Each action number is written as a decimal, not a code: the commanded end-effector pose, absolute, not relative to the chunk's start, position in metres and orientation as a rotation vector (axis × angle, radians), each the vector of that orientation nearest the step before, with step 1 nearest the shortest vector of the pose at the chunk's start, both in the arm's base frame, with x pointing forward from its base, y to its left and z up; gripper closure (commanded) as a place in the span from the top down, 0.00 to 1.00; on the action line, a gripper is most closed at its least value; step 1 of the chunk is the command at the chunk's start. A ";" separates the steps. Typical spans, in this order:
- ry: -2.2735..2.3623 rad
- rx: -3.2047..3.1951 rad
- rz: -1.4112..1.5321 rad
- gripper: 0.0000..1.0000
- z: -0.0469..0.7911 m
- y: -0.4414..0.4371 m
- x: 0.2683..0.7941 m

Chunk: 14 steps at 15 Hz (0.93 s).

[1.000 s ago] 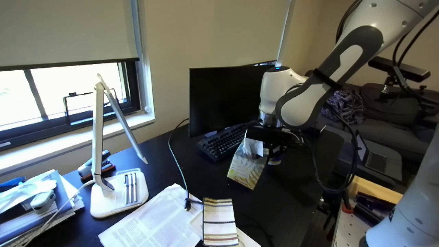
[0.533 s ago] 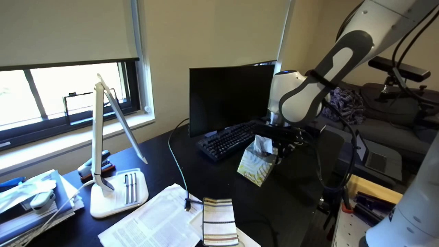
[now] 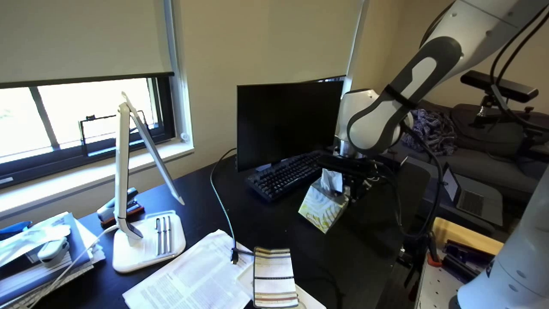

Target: Move the tissue box to the right

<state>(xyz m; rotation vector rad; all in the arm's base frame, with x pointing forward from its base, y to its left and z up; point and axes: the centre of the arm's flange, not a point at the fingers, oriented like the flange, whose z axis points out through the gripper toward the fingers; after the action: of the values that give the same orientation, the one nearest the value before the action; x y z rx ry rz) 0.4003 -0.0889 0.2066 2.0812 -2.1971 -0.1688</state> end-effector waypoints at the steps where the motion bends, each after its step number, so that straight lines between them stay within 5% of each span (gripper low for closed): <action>1: -2.222 2.044 -0.215 0.38 0.205 -0.089 0.406; 10: -2.186 2.096 -0.149 0.95 0.203 -0.083 0.416; 14: -2.203 2.126 -0.072 1.00 0.190 -0.088 0.431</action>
<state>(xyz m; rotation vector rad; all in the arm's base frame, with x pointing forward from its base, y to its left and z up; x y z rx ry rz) 0.4166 -0.0859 0.2064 2.1101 -2.1919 -0.1265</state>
